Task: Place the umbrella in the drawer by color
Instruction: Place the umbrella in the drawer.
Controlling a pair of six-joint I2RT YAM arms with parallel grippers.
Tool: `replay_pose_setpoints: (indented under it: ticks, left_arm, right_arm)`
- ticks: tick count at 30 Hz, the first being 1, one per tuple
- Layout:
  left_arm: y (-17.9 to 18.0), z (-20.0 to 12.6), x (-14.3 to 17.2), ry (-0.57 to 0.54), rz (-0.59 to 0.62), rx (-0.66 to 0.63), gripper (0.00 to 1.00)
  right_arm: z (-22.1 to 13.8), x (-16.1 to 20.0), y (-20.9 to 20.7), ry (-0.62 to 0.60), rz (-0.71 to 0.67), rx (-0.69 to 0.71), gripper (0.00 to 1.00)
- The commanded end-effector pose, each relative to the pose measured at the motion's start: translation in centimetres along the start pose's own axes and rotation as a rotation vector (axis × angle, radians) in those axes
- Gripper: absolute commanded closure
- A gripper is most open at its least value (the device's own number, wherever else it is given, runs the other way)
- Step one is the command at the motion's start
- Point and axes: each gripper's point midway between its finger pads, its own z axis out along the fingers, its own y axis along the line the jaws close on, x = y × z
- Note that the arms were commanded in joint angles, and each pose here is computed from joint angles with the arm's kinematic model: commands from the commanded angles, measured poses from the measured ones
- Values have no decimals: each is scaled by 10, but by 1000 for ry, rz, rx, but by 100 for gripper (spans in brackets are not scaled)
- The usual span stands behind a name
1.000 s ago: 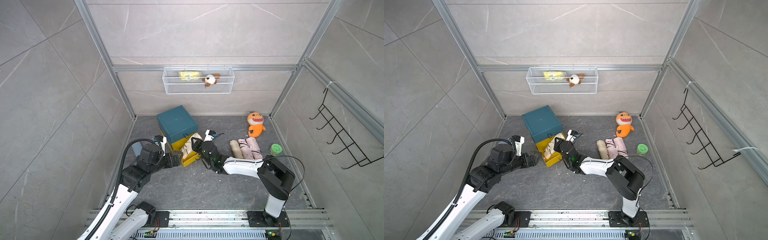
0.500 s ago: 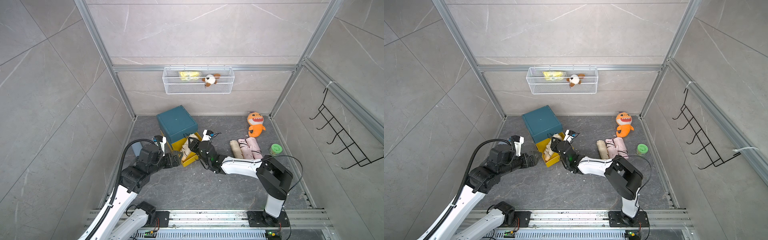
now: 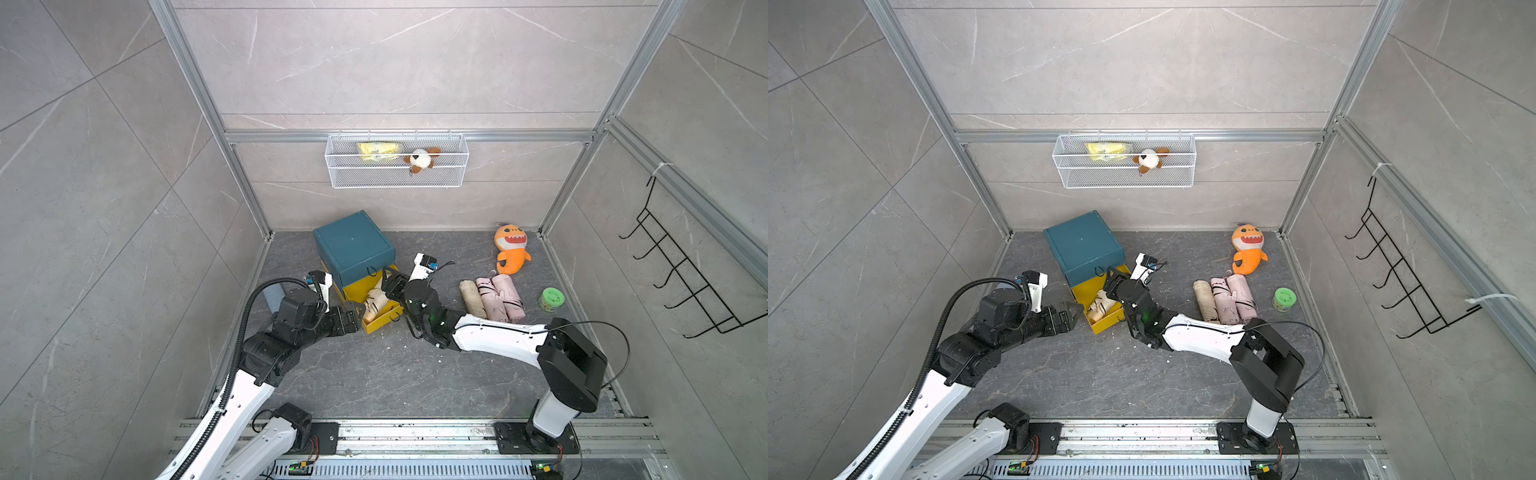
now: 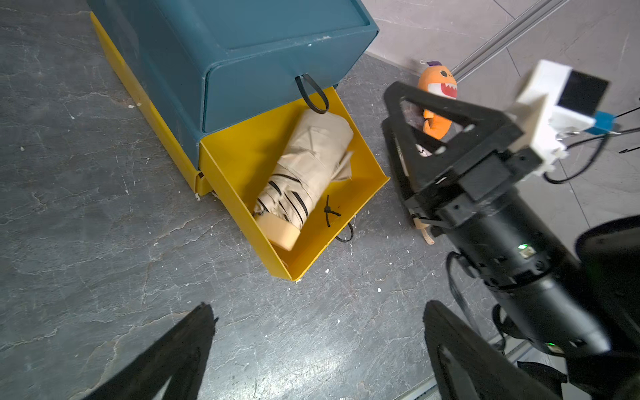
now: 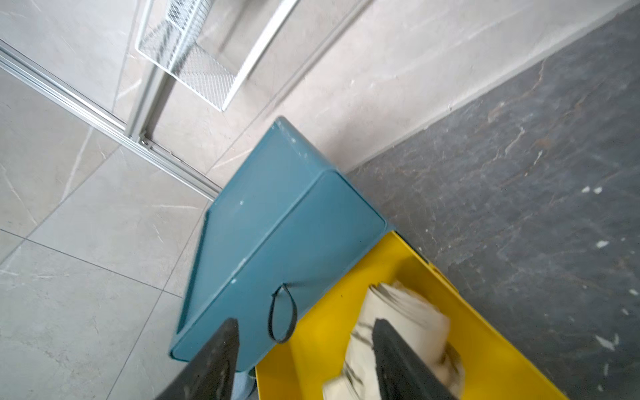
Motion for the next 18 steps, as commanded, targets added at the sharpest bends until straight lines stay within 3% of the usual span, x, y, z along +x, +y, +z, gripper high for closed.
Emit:
replay_pose_setpoints:
  ticks: [1,12,18]
  left_arm:
    - [-3,-5,-14,-33,25,-13,3]
    - [2,1,-49,-63,-6,-86,0]
    - [13,8,-76,-74,-83,-90,0]
  right_arm:
    - [-14,-17,-4,-53,-57,28,35]
    - [-45,-33,11,21,-278,-35,30]
    - [-66,-35,8,142,-392,-69,27]
